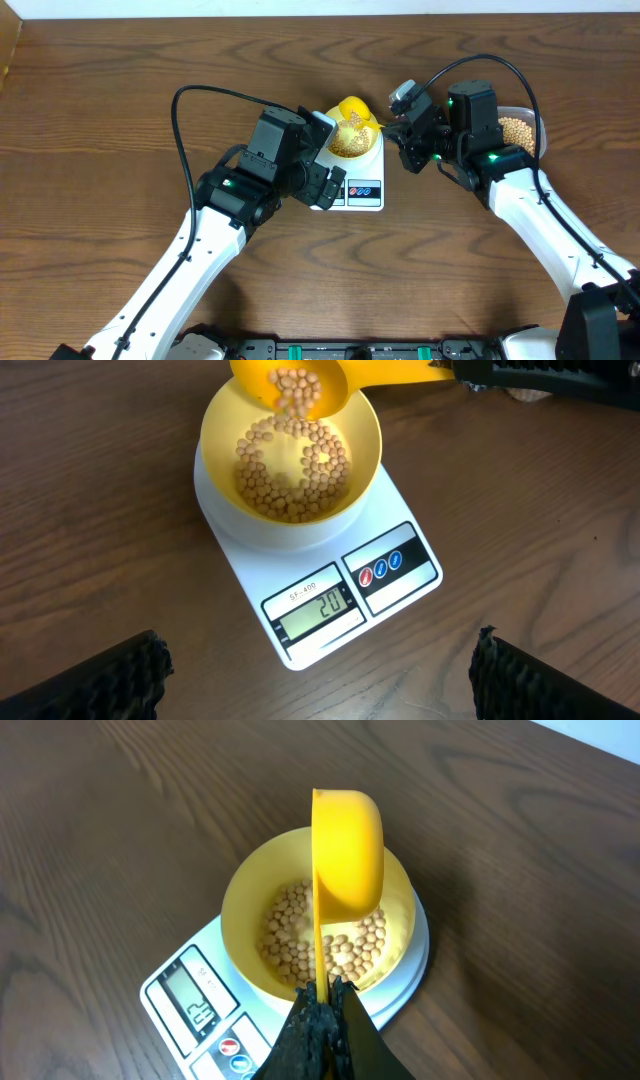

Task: Scoop item into bowl and weigh 50g on scale
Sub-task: 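Hold the tilted scoop over the bowl, shaking soybeans out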

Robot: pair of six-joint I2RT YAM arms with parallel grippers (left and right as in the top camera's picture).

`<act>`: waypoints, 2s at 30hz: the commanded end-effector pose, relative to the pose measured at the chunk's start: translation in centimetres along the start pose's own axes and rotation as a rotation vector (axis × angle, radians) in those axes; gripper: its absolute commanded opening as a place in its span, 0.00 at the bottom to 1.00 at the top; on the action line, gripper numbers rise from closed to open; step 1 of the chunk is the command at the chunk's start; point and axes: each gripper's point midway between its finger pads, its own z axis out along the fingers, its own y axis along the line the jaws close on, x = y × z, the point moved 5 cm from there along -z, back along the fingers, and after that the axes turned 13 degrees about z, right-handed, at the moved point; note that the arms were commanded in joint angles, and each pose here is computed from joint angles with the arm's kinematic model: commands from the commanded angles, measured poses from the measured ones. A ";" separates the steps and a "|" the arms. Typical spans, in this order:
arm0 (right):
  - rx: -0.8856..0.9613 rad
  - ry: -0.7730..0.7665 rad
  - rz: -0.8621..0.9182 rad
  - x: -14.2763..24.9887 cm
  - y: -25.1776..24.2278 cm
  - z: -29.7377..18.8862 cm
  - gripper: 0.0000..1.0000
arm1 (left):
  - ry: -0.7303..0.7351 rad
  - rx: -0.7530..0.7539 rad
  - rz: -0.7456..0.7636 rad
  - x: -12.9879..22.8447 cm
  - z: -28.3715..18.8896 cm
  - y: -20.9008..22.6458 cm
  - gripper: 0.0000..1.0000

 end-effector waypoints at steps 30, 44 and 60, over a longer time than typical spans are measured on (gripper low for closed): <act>-0.002 -0.029 -0.153 -1.0 0.6 -0.4 0.01 | -0.004 -0.017 0.008 -0.1 -0.1 0.3 0.98; 0.051 -0.021 -0.266 -1.0 -0.1 -0.5 0.01 | -0.004 -0.017 0.008 -0.1 -0.1 0.3 0.98; 0.032 -0.053 -0.302 -1.8 1.4 -0.6 0.01 | -0.005 -0.017 0.008 -0.1 -0.2 0.3 0.98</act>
